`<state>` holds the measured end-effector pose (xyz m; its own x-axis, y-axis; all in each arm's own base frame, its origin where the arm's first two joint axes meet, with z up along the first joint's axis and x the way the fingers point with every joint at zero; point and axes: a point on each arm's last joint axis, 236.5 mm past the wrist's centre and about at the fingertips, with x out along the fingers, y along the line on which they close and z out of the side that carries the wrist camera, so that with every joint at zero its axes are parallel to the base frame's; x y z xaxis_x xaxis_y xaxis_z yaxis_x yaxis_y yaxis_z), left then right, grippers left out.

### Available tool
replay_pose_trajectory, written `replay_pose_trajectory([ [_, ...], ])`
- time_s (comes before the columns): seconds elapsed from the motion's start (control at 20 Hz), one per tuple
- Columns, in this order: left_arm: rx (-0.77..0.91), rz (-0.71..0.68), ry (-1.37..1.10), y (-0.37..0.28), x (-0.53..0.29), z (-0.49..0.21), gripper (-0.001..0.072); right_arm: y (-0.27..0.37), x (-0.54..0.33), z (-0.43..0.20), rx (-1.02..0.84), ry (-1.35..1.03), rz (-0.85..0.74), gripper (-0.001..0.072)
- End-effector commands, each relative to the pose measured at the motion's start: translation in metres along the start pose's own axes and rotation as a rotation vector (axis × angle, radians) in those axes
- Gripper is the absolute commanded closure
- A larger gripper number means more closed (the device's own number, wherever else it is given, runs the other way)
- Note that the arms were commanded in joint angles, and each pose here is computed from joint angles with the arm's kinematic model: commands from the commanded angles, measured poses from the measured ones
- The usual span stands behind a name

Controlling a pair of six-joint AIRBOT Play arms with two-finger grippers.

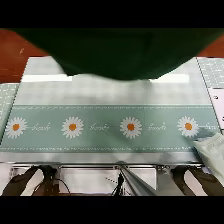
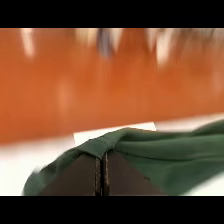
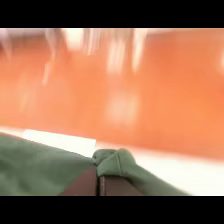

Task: Fold the shirts.

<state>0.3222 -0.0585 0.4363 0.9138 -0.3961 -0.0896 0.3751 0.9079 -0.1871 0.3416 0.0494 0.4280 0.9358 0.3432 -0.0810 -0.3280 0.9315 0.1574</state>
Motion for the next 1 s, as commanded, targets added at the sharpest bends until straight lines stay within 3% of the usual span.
replay_pose_trajectory([
  [0.0,0.206,0.077,-0.396,-0.073,-0.110,0.094,0.0674,0.047,-0.096,0.112,-0.178,-0.358,-0.085,0.0698],
  [0.1,0.271,0.166,-0.430,-0.084,-0.146,0.095,0.0674,0.056,-0.129,0.126,-0.193,-0.396,-0.138,0.0698],
  [0.25,0.220,0.258,-0.317,-0.080,-0.168,0.060,0.0674,0.070,-0.158,0.116,-0.199,-0.356,-0.171,0.0698],
  [0.45,0.212,0.295,-0.168,-0.079,-0.176,0.023,0.0674,0.063,-0.180,0.104,-0.199,-0.327,-0.258,0.0698],
  [0.7,0.121,0.328,0.158,-0.055,-0.167,-0.047,0.0673,0.021,-0.168,0.021,-0.141,0.050,-0.375,0.0699],
  [0.85,-0.019,0.286,0.520,-0.035,-0.151,-0.118,0.0674,-0.002,-0.153,-0.073,-0.042,0.507,-0.360,0.0699],
  [0.95,-0.078,0.277,0.605,-0.014,-0.129,-0.139,0.0674,-0.019,-0.129,-0.090,-0.004,0.586,-0.348,0.0699],
])
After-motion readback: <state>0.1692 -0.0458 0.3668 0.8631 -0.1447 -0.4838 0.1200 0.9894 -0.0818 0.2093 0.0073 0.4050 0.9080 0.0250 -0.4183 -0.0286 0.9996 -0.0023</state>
